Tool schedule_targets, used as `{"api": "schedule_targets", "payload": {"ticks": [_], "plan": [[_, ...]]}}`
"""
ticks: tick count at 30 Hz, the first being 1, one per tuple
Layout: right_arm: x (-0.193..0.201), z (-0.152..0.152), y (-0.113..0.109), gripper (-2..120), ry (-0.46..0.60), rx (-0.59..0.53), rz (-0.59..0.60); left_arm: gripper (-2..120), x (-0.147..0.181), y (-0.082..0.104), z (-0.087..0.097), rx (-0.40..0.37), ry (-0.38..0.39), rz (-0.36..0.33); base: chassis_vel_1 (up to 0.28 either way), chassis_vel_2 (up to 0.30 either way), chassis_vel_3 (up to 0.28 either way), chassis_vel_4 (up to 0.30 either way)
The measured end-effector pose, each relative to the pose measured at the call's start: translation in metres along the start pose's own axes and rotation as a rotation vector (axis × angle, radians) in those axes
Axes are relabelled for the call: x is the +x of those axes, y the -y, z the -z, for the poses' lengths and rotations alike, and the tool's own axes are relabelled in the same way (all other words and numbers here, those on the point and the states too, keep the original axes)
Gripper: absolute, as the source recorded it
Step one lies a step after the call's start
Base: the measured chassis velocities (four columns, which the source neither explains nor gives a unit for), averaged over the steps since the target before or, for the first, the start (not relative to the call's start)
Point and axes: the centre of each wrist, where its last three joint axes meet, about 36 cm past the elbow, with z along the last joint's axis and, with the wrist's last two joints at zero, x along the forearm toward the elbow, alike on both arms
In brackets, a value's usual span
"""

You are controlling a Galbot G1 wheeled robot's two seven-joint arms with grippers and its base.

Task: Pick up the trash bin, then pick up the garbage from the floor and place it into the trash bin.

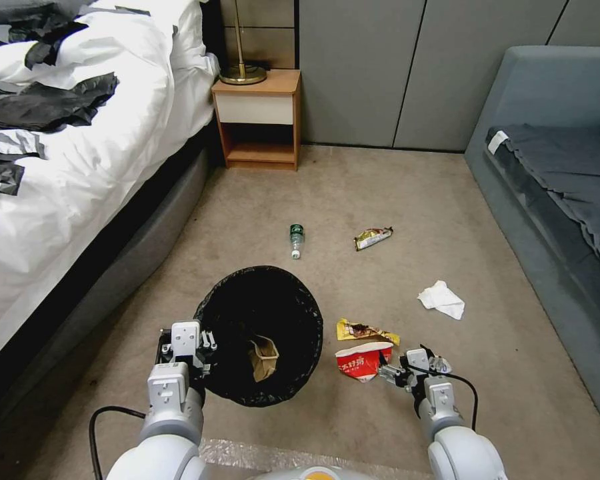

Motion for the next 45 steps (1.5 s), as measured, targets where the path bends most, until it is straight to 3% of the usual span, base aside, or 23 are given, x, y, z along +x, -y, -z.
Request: {"api": "schedule_targets", "payload": {"ticks": [9, 18, 28, 45], "plan": [[-0.021, -0.02, -0.002, 100, 0.047, -0.069, 0.104, 0, 0.001, 0.002, -0.001, -0.003, -0.002, -0.001, 0.0, 0.0, 0.0, 0.0], [-0.05, -0.043, 0.011, 100, 0.03, -0.007, 0.161, 0, 0.005, 0.0, 0.001, -0.006, -0.001, 0.004, 0.0, 0.0, 0.0, 0.0], [-0.06, -0.053, 0.013, 100, 0.016, -0.014, 0.173, 0, 0.007, -0.001, 0.0, -0.009, -0.001, 0.009, 0.0, 0.0, 0.0, 0.0], [-0.086, -0.073, 0.031, 100, 0.086, 0.198, 0.253, 0, 0.009, -0.002, 0.001, -0.015, -0.001, 0.009, 0.0, 0.0, 0.0, 0.0]]}}
